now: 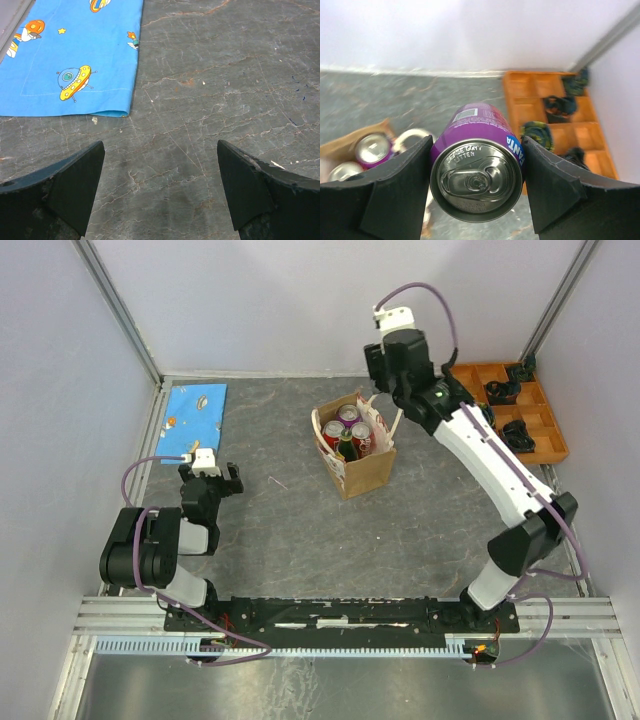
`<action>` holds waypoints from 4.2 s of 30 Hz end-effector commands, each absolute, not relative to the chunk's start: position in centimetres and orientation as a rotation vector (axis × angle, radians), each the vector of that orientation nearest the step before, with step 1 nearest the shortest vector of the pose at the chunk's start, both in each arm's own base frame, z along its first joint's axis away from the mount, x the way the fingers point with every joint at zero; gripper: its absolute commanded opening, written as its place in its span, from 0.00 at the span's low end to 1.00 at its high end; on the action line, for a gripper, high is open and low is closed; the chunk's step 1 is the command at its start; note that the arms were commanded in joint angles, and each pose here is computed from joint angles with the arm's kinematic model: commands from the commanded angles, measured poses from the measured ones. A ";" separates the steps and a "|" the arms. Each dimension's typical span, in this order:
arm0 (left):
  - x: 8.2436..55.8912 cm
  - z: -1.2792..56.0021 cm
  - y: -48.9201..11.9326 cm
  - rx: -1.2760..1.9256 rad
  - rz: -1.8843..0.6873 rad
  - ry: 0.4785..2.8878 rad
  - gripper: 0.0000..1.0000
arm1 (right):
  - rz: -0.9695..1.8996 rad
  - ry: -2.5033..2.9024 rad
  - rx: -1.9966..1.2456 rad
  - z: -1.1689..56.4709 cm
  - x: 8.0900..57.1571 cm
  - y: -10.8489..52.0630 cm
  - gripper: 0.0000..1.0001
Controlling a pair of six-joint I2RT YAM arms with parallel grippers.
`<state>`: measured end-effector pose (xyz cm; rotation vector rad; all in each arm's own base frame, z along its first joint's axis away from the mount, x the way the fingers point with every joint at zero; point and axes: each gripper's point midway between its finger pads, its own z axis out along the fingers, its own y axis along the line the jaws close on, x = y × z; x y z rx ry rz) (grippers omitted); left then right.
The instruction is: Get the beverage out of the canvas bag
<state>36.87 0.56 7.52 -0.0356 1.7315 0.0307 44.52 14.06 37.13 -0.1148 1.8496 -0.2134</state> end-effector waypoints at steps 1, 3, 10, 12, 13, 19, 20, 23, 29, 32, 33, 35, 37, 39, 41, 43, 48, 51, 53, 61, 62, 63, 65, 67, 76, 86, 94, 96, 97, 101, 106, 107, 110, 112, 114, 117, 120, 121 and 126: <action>37.7 9.0 0.5 -0.045 0.026 1.681 0.99 | -0.320 1.636 0.255 43.7 43.4 4.9 0.00; 37.7 9.1 0.6 -0.046 0.026 1.680 0.99 | -0.354 1.679 0.296 42.1 43.2 3.1 0.00; 37.7 9.1 0.6 -0.046 0.027 1.680 0.99 | -0.307 1.957 0.263 30.8 43.1 3.8 0.00; 37.7 9.1 0.6 -0.044 0.026 1.679 0.99 | -0.238 2.028 0.241 27.6 43.1 5.1 0.00; 37.7 9.1 0.6 -0.045 0.026 1.679 0.99 | -0.201 2.059 0.228 26.3 43.0 5.8 0.00; 37.7 9.1 0.6 -0.045 0.026 1.678 0.99 | -0.076 2.186 0.179 21.0 43.1 8.4 0.00; 37.7 9.1 0.5 -0.045 0.025 1.679 0.99 | -0.054 2.205 0.163 20.2 43.1 8.9 0.00; 37.7 9.1 0.6 -0.045 0.028 1.680 0.99 | -0.019 2.254 0.134 18.5 43.1 10.0 0.00; 37.7 9.0 0.6 -0.045 0.026 1.680 0.99 | 0.030 2.328 0.024 15.3 42.5 13.1 0.00; 37.7 9.1 0.6 -0.045 0.026 1.678 0.99 | 0.066 2.347 -0.012 14.1 42.7 14.7 0.00; 37.7 9.1 0.6 -0.045 0.027 1.678 0.99 | 0.081 2.350 -0.018 13.8 42.9 15.2 0.00; 37.7 9.1 0.6 -0.045 0.026 1.679 0.99 | 0.107 2.361 -0.042 13.0 43.2 16.3 0.00; 37.7 9.1 0.5 -0.044 0.026 1.679 0.99 | 0.117 2.358 -0.066 12.6 43.9 17.2 0.00; 37.7 9.1 0.6 -0.046 0.028 1.678 0.99 | 0.116 2.351 -0.076 12.4 44.7 17.8 0.00; 37.7 9.1 0.5 -0.043 0.025 1.679 0.99 | 0.104 2.343 -0.069 12.3 45.8 18.1 0.00; 37.7 9.1 0.5 -0.044 0.026 1.680 0.99 | 0.089 2.335 -0.067 12.1 46.8 18.2 0.00; 37.8 9.1 0.5 -0.043 0.025 1.678 0.99 | 0.139 2.333 -0.117 12.0 48.5 19.9 0.00; 37.8 9.1 0.6 -0.043 0.026 1.680 0.99 | 0.186 2.342 -0.155 11.8 48.5 21.1 0.00; 37.8 9.1 0.5 -0.044 0.025 1.678 0.99 | 0.201 2.345 -0.195 11.7 48.2 21.9 0.00; 37.8 9.1 0.6 -0.046 0.026 1.679 0.99 | 0.260 2.371 -0.381 11.4 45.2 26.4 0.00; 37.8 9.1 0.6 -0.046 0.026 1.679 0.99 | 0.273 2.372 -0.399 11.4 44.8 27.0 0.00; 37.8 9.1 0.6 -0.046 0.026 1.679 0.99 | 0.283 2.374 -0.417 11.3 44.4 27.6 0.00; 37.8 9.1 0.6 -0.045 0.025 1.679 0.99 | 0.297 2.372 -0.447 11.3 43.7 28.6 0.00; 37.7 9.1 0.5 -0.044 0.024 1.680 0.99 | 0.304 2.371 -0.466 11.3 43.2 29.4 0.00; 37.7 9.1 0.6 -0.043 0.026 1.681 0.99 | 0.033 2.343 -0.344 11.9 44.1 24.7 0.00; 37.7 9.0 0.5 -0.043 0.026 1.682 0.99 | -0.155 2.249 -0.181 15.5 43.5 17.1 0.00; 37.7 9.1 0.5 -0.042 0.025 1.681 0.99 | -0.135 2.251 -0.023 15.6 46.3 12.1 0.00; 37.7 9.1 0.6 -0.043 0.026 1.680 0.99 | -0.140 2.241 -0.005 15.6 47.4 11.5 0.00; 37.7 9.1 0.6 -0.043 0.026 1.680 0.99 | -0.142 2.233 0.006 15.6 48.0 11.2 0.00; 37.7 9.1 0.5 -0.043 0.026 1.680 0.99 | -0.123 2.210 0.029 15.5 49.9 10.7 0.00; 37.7 9.1 0.5 -0.043 0.025 1.679 0.99 | -0.081 2.181 0.065 14.7 51.2 10.5 0.00; 37.7 9.1 0.6 -0.044 0.026 1.681 0.99 | -0.072 2.175 0.068 14.4 51.4 10.5 0.00; 37.8 9.1 0.6 -0.044 0.026 1.678 0.99 | -0.061 2.174 0.074 13.4 51.4 10.6 0.00; 37.7 9.1 0.5 -0.044 0.025 1.679 0.99 | -0.055 2.180 0.078 12.6 51.2 10.7 0.03; 37.7 9.1 0.6 -0.045 0.025 1.680 0.99 | -0.050 2.196 0.085 11.9 50.9 10.7 0.11; 37.7 9.1 0.6 -0.044 0.025 1.681 0.99 | -0.048 2.228 0.099 11.1 50.1 10.6 0.42; 37.7 9.1 0.6 -0.044 0.026 1.681 0.99 | -0.061 2.241 0.119 11.0 49.3 10.2 0.75; 37.7 9.1 0.5 -0.042 0.025 1.680 0.99 | -0.064 2.242 0.120 11.1 49.1 10.1 0.86; 37.7 9.1 0.6 -0.044 0.027 1.680 0.99 | -0.086 2.228 0.113 12.4 48.8 9.6 0.99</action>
